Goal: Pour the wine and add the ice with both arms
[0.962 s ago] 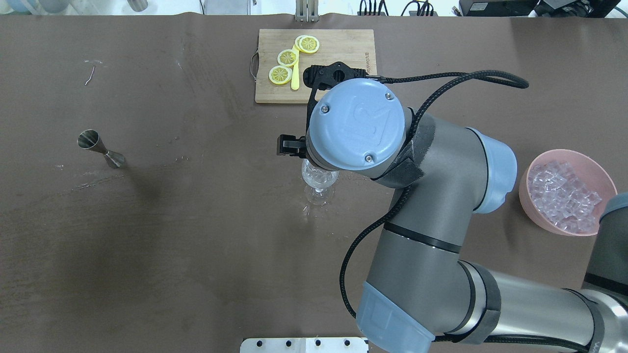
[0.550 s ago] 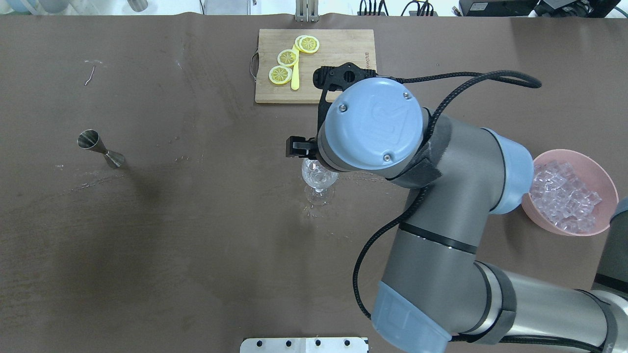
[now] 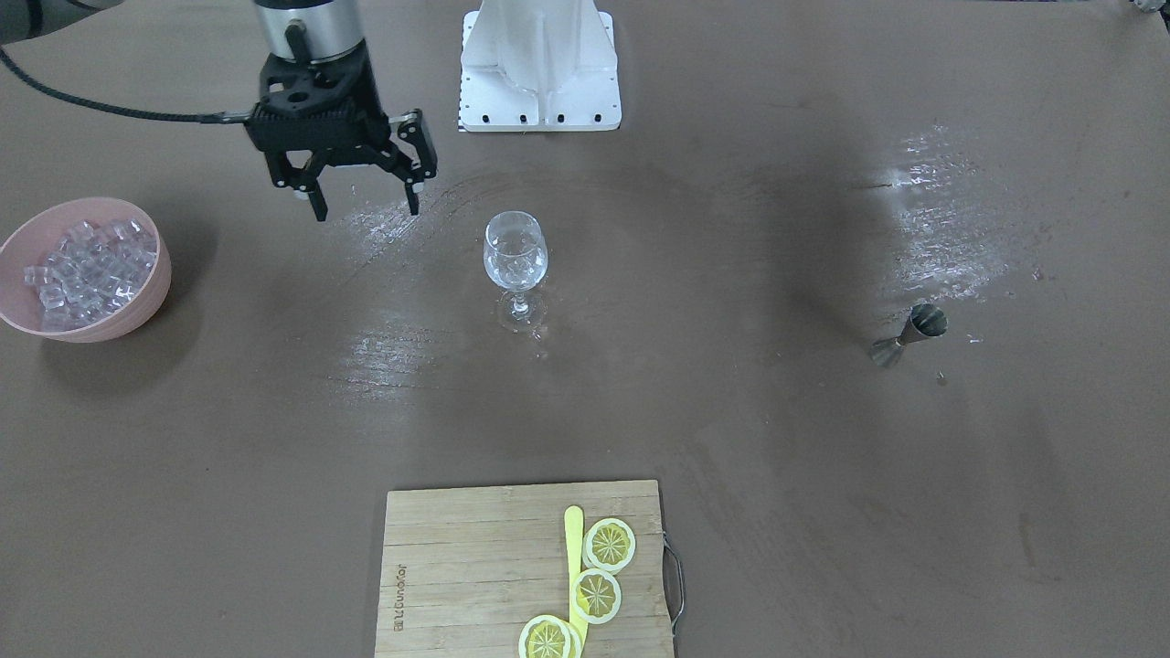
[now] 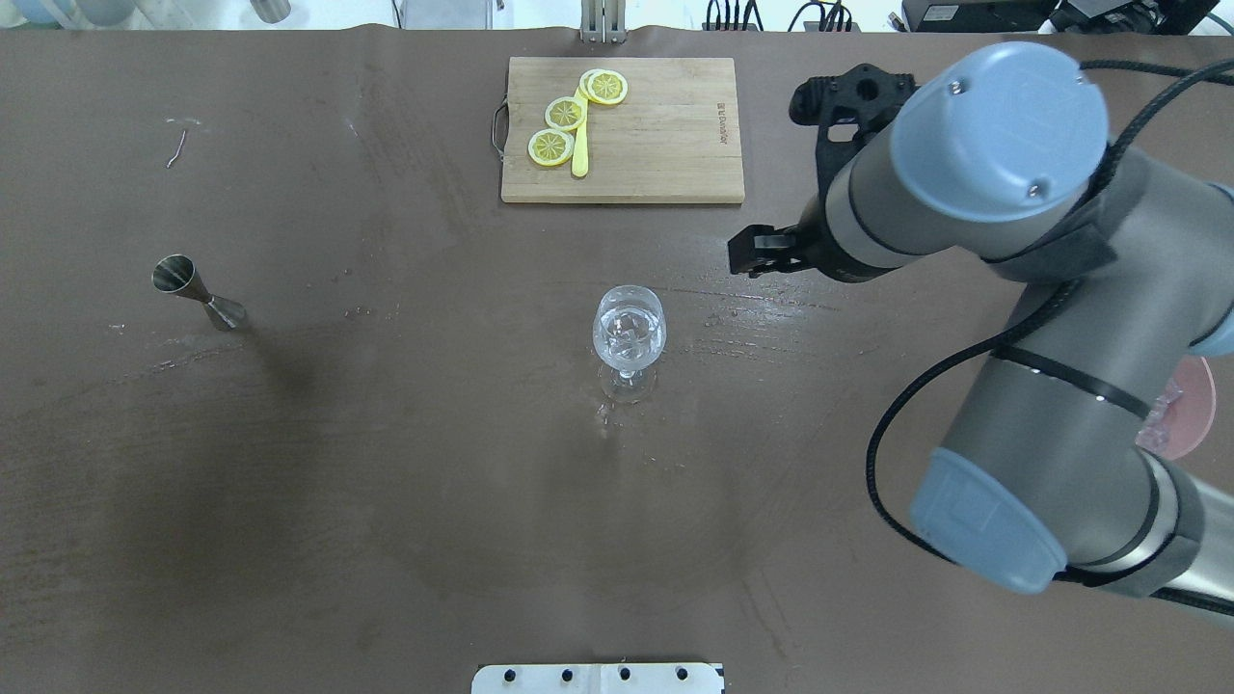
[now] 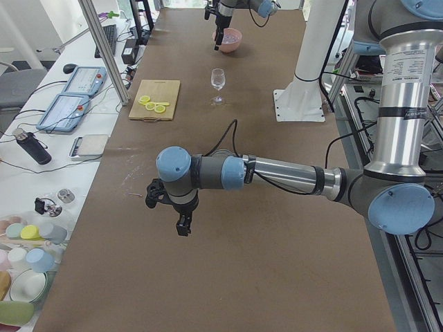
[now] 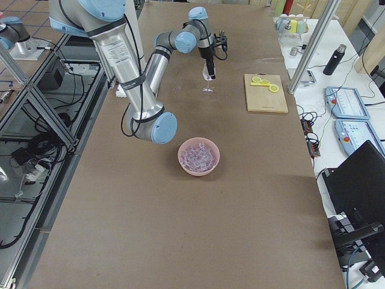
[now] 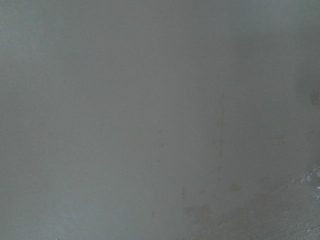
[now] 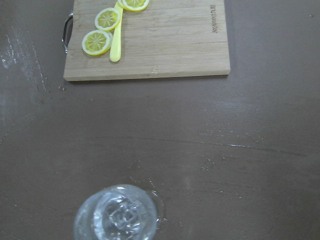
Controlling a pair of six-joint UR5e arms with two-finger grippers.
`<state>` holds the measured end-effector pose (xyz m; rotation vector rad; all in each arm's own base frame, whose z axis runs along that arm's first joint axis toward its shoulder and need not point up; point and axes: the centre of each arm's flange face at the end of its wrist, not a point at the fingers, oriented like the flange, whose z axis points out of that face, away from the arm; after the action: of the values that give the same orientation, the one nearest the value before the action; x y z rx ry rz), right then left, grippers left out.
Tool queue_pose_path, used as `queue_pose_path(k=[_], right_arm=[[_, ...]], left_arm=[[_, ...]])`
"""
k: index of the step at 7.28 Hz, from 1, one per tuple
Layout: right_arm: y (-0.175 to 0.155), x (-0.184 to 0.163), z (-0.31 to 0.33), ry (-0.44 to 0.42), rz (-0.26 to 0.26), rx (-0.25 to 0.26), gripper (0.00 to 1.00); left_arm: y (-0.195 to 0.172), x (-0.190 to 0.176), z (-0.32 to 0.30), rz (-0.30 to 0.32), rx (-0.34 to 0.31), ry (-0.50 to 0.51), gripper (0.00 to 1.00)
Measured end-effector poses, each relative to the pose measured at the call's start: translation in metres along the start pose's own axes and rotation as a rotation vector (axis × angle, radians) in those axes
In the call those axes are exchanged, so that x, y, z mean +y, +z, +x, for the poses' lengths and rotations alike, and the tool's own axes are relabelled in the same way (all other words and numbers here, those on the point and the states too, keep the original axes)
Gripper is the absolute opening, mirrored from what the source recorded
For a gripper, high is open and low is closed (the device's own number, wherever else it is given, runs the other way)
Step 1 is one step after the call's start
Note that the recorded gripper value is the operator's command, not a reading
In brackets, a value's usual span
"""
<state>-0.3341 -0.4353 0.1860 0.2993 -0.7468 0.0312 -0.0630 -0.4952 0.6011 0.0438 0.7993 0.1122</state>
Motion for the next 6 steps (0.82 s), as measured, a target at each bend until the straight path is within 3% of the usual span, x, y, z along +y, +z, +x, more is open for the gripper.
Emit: queue_pose_path(k=[3, 6], right_arm=[[0.014, -0.022, 0.144, -0.085, -0.081, 0.083, 1.0], [0.016, 0.003, 0.309, -0.152, -0.124, 0.102, 1.0]], left_arm=[[0.0, 0.0, 0.0, 0.0, 0.0, 0.0, 0.98], [-0.001, 0.0, 0.001, 0.002, 0.0, 0.002, 0.98]])
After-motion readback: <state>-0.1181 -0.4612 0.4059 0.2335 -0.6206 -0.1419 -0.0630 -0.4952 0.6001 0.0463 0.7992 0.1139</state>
